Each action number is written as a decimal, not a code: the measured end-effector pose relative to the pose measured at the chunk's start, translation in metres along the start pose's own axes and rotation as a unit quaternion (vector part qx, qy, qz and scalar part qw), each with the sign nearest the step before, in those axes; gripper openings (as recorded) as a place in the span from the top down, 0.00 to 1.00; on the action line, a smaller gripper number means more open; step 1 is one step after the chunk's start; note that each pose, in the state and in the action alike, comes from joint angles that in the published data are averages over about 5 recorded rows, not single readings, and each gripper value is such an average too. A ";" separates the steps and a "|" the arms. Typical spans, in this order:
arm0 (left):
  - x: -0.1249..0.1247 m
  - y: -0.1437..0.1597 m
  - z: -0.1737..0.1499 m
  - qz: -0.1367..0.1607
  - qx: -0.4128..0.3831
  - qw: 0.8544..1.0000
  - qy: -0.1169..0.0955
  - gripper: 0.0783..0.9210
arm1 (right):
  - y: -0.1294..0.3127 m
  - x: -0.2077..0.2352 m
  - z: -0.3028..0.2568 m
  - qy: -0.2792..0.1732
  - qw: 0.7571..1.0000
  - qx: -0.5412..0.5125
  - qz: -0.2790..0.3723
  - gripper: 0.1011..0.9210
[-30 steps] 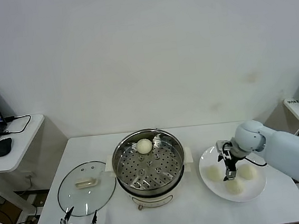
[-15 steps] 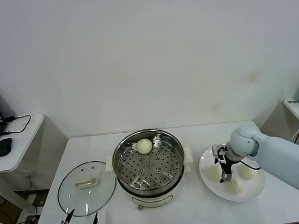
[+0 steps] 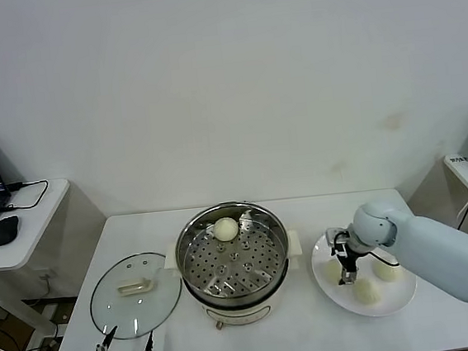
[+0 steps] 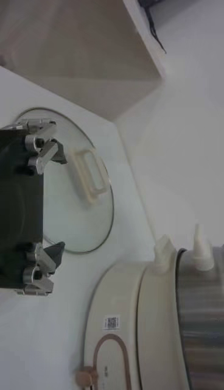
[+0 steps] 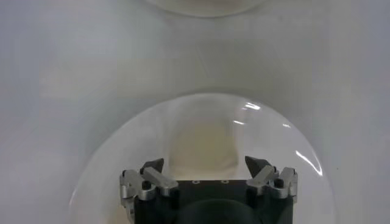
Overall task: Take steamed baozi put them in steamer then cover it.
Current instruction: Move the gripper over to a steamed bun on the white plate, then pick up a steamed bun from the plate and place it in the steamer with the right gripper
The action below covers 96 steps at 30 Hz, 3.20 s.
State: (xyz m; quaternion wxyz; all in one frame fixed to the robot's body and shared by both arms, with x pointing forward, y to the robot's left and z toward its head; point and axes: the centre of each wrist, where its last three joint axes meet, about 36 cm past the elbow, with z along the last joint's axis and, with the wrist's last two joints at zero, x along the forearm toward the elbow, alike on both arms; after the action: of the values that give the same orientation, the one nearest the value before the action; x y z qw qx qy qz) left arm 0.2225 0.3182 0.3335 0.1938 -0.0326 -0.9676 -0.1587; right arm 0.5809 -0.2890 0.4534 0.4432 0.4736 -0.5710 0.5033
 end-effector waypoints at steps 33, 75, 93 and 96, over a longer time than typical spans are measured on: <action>-0.003 -0.001 0.001 -0.002 0.000 1.000 0.001 0.12 | -0.019 0.026 0.013 -0.006 1.000 -0.027 -0.002 0.40; -0.007 0.015 -0.029 -0.039 -0.018 0.999 -0.030 0.12 | -0.083 0.199 -0.260 -0.096 0.989 0.110 -0.028 0.40; -0.006 0.013 -0.040 -0.046 -0.001 0.998 -0.040 0.12 | -0.064 0.125 -0.347 -0.076 0.985 0.142 -0.061 0.40; -0.006 0.012 -0.041 -0.046 0.001 0.998 -0.041 0.12 | -0.060 0.116 -0.356 -0.074 0.985 0.145 -0.063 0.40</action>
State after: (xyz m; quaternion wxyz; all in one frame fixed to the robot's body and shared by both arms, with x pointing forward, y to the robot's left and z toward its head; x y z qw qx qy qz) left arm 0.2441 0.3169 0.3707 0.1468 0.0060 -0.9752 -0.1654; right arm 0.6322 0.0510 0.6129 0.3568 0.6037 -0.4922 0.5157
